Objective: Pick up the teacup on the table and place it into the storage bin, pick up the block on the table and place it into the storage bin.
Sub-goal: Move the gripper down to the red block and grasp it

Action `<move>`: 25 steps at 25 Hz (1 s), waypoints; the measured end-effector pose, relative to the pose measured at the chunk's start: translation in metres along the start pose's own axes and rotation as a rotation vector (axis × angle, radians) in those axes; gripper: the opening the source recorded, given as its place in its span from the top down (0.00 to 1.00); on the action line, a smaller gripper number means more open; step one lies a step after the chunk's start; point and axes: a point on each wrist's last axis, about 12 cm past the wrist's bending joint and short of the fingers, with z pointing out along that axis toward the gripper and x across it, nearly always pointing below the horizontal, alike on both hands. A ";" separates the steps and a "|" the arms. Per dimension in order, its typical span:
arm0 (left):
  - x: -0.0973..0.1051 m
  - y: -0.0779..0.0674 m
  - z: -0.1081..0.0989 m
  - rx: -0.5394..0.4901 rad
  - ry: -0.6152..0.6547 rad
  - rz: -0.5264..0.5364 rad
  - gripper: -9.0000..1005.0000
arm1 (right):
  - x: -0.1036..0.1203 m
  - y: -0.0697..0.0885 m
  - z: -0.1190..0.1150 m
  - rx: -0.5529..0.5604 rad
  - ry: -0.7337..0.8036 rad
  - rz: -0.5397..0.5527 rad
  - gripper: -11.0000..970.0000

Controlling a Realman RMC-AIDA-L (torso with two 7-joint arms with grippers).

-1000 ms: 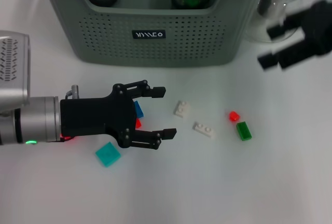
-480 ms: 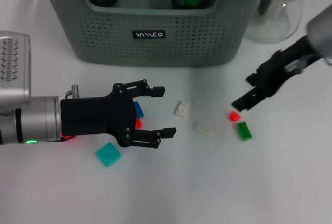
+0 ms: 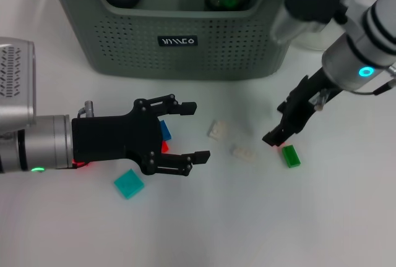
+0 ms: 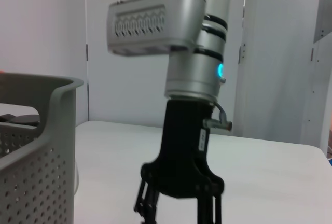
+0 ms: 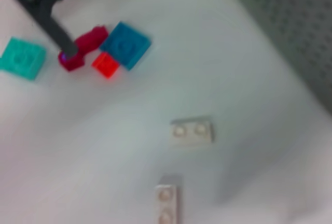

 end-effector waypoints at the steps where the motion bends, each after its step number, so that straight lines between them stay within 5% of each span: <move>1: 0.000 0.000 0.000 -0.001 0.000 0.000 0.12 | 0.000 0.002 0.002 -0.001 0.011 -0.006 0.15; 7: 0.001 0.001 0.000 -0.009 0.003 0.000 0.12 | -0.002 0.006 0.009 0.026 0.051 -0.004 0.19; 12: 0.002 0.000 0.001 -0.006 0.010 0.000 0.12 | -0.004 0.008 0.013 0.057 0.074 -0.008 0.40; 25: 0.013 -0.001 0.004 -0.002 0.083 0.013 0.12 | -0.004 0.009 0.020 0.071 0.102 -0.006 0.41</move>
